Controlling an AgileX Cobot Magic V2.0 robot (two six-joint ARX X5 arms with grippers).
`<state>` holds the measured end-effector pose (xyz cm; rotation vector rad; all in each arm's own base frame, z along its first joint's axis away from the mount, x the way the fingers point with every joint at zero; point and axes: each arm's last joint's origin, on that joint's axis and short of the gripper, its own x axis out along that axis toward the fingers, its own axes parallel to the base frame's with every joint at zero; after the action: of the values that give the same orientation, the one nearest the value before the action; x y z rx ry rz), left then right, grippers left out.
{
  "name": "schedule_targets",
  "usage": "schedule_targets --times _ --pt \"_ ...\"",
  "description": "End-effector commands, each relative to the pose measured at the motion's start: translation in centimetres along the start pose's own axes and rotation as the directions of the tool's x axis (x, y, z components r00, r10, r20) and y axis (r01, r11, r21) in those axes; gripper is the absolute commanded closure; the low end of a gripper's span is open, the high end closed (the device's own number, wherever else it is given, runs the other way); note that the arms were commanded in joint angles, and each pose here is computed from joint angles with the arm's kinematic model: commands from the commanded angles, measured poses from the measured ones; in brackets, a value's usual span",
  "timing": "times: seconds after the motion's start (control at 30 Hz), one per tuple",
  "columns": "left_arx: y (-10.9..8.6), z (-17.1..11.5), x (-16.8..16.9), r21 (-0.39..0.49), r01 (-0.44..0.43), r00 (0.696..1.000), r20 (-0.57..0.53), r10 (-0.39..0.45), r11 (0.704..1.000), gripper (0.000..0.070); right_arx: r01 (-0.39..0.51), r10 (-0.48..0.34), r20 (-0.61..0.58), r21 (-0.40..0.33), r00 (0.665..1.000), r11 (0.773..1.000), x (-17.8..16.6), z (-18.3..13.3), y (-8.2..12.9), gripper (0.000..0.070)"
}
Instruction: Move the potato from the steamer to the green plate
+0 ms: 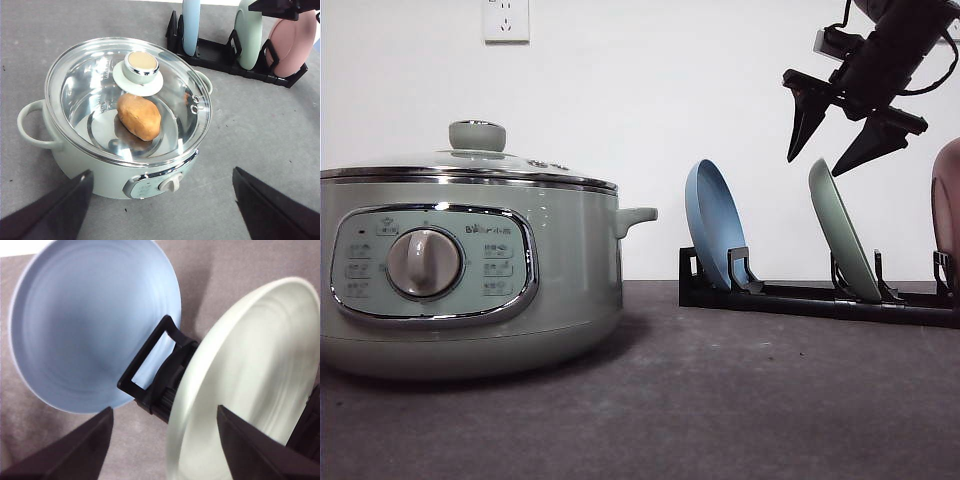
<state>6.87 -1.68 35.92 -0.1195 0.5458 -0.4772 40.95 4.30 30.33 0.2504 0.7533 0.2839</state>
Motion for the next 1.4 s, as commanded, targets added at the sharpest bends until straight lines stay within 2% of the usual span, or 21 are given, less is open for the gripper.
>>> schedule_targets --times 0.0,0.43,0.67,0.83,1.13,1.27,1.37 --pt "-0.2 0.5 -0.4 0.024 0.007 1.0 0.023 -0.008 1.0 0.0134 0.002 -0.001 -0.005 0.009 1.0 1.0 1.0 0.2 -0.1 0.0338" --pt "-0.2 0.5 -0.4 0.024 0.007 1.0 0.023 -0.008 1.0 0.0134 0.004 -0.004 -0.002 0.011 1.0 1.0 1.1 0.2 -0.3 0.0688" --pt "-0.2 0.5 -0.4 0.024 0.007 1.0 0.023 -0.008 1.0 0.0134 -0.002 0.002 0.014 0.006 1.0 1.0 0.5 0.5 0.0 0.0696" --pt "-0.2 0.5 -0.4 0.025 0.007 1.0 0.023 -0.008 1.0 0.0134 -0.019 0.02 0.078 -0.014 0.997 1.0 -1.6 1.4 0.8 0.0696" --pt "-0.2 0.5 -0.4 0.025 0.007 1.0 0.024 -0.008 1.0 0.0134 -0.097 0.11 0.207 -0.075 0.972 0.993 -7.7 2.7 3.3 0.0696" --pt "-0.2 0.5 -0.4 0.025 0.007 1.0 0.024 -0.008 1.0 0.0134 -0.117 0.14 0.226 -0.11 0.964 0.987 -10.8 2.4 4.9 0.0696" --pt "-0.2 0.5 -0.4 0.025 0.007 1.0 0.024 -0.008 1.0 0.0134 -0.129 0.164 0.217 -0.165 0.962 0.978 -13.2 1.7 6.5 0.0696"
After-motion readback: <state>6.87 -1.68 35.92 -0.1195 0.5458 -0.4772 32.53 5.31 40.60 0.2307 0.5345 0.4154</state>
